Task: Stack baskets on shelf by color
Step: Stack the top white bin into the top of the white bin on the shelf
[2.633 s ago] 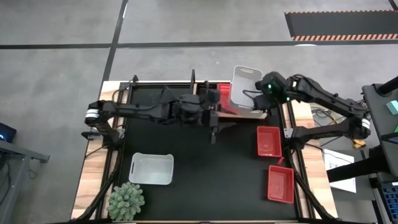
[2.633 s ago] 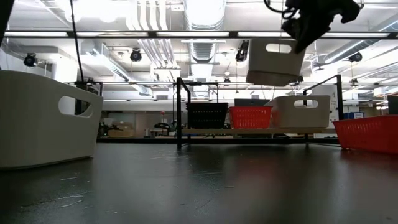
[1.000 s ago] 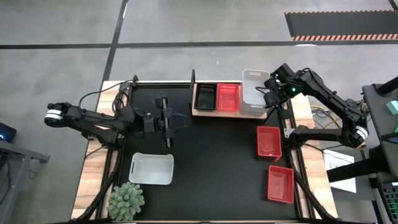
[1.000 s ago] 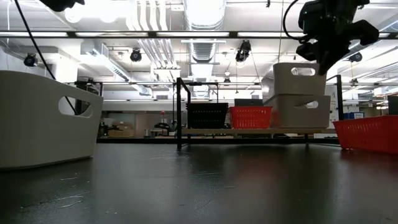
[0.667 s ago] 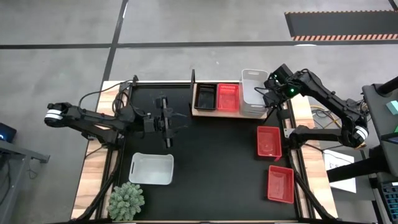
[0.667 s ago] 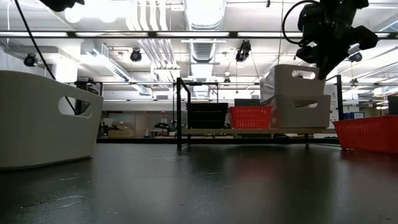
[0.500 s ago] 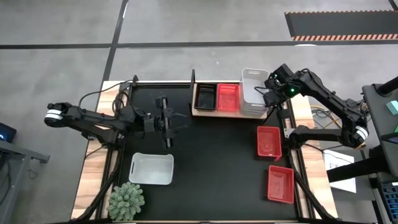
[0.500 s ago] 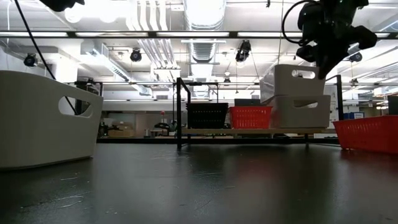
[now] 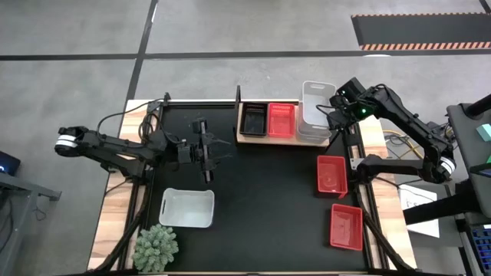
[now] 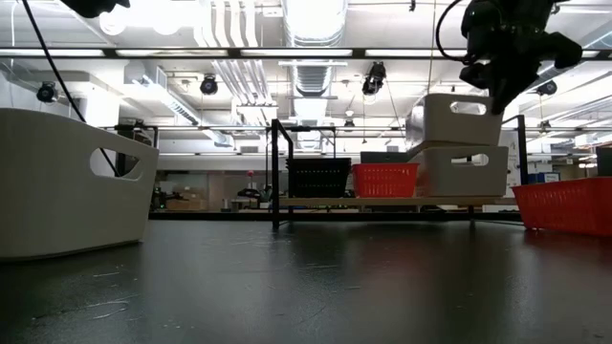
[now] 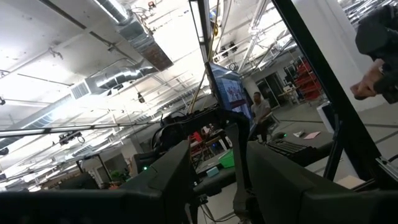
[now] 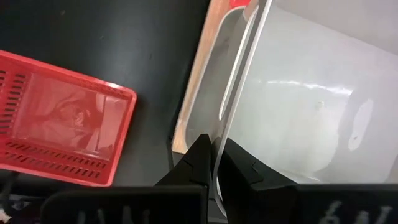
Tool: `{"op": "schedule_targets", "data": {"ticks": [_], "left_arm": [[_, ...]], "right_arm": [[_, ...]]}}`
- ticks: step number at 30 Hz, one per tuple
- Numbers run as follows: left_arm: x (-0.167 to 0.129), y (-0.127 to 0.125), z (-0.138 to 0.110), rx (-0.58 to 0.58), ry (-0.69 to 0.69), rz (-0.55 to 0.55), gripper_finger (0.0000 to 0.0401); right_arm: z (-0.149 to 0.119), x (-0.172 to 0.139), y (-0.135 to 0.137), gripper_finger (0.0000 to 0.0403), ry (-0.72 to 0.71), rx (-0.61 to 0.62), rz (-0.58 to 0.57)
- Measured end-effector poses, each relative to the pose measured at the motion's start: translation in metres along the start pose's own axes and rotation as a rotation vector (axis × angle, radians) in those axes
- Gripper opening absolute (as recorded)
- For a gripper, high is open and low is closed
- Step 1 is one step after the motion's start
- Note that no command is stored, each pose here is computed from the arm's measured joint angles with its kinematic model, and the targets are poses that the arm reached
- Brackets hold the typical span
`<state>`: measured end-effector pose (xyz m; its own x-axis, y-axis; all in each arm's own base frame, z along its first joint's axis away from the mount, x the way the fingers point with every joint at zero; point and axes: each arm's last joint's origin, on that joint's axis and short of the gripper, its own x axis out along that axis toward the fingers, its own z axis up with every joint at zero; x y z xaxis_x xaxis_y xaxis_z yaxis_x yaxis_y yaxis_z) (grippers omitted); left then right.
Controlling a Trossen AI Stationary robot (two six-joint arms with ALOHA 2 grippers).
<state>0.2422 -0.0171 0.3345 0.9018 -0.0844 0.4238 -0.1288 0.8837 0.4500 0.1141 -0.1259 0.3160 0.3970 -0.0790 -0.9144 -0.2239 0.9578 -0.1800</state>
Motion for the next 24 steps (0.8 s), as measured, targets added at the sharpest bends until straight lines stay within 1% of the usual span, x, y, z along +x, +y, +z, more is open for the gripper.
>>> {"op": "schedule_targets", "data": {"ticks": [14, 21, 24], "left_arm": [[0.0, 0.0, 0.0, 0.0, 0.0, 0.0, 0.0143], [0.0, 0.0, 0.0, 0.0, 0.0, 0.0, 0.0143], [0.0, 0.0, 0.0, 0.0, 0.0, 0.0, 0.0143]], "right_arm": [[-0.004, 0.011, 0.002, 0.0008, 0.015, 0.016, 0.03], [-0.003, 0.012, 0.0, 0.0008, 0.004, 0.031, 0.008], [-0.004, 0.012, 0.0, 0.0009, 0.021, 0.032, 0.004]]}}
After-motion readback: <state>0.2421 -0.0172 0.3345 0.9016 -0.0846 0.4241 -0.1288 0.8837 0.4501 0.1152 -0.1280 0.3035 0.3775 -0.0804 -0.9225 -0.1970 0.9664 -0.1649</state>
